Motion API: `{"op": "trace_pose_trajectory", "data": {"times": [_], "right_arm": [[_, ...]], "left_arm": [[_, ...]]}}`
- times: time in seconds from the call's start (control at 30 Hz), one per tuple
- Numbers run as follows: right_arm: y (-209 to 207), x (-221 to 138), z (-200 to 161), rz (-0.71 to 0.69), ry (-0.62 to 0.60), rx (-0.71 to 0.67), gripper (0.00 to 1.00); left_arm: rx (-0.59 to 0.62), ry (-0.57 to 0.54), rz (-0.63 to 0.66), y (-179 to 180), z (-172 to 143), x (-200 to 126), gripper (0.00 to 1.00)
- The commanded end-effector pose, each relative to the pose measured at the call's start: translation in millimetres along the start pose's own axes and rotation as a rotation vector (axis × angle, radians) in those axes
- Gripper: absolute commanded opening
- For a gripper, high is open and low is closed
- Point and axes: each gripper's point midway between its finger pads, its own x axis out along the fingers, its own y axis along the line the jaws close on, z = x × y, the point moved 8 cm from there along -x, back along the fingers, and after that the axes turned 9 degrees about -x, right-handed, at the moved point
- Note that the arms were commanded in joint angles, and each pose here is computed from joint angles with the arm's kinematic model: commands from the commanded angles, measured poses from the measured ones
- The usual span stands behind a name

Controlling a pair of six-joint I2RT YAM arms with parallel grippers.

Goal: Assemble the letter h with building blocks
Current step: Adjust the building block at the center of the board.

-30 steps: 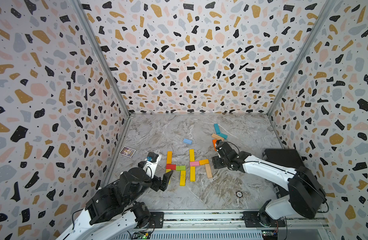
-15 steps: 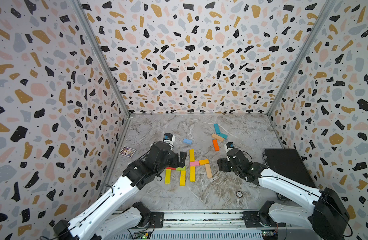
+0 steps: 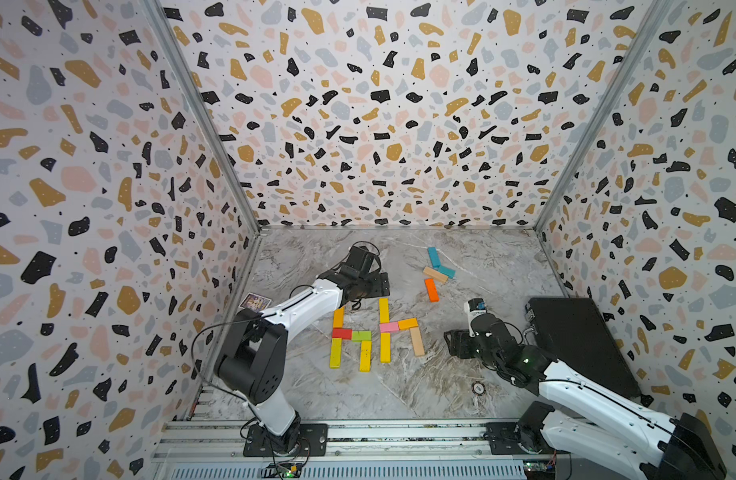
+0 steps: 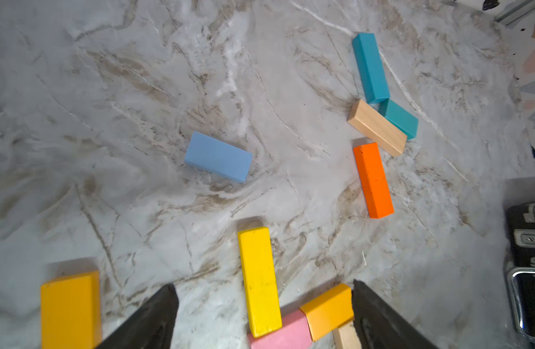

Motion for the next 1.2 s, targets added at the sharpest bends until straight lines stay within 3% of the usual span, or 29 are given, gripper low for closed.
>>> {"op": "trace_pose_trajectory", "data": {"times": [0.0, 0.23, 0.43, 0.67, 0.8, 1.07, 1.17], "right_arm": [[-6, -6, -5, -0.042, 0.008, 0.007, 0.77], [-19, -10, -16, -0.112, -0.013, 0.032, 0.77], [-24, -11, -21, -0.137, -0.035, 0.034, 0.77], [-26, -7, -26, -0.139, -0.028, 0.032, 0.77], [-25, -5, -27, -0.132, -0.015, 0.032, 0.77], [-26, -10, -27, -0.129, -0.035, 0.040, 0.77], [-27, -13, -26, -0.124, -0.051, 0.045, 0.77]], "left_arm": [[-0.019, -0.011, -0.083, -13, 15, 13, 0.87], [0.169, 0.054, -0.176, -100, 2, 53, 0.86], [0.269, 0.092, -0.146, -139, -9, 93, 0.82], [0.353, 0.124, 0.008, -146, -21, 128, 0.78], [0.373, 0.137, 0.023, -150, -29, 138, 0.77], [0.352, 0.179, 0.053, -144, -43, 157, 0.64], [0.345, 0.191, 0.040, -146, -46, 158, 0.54]]}}
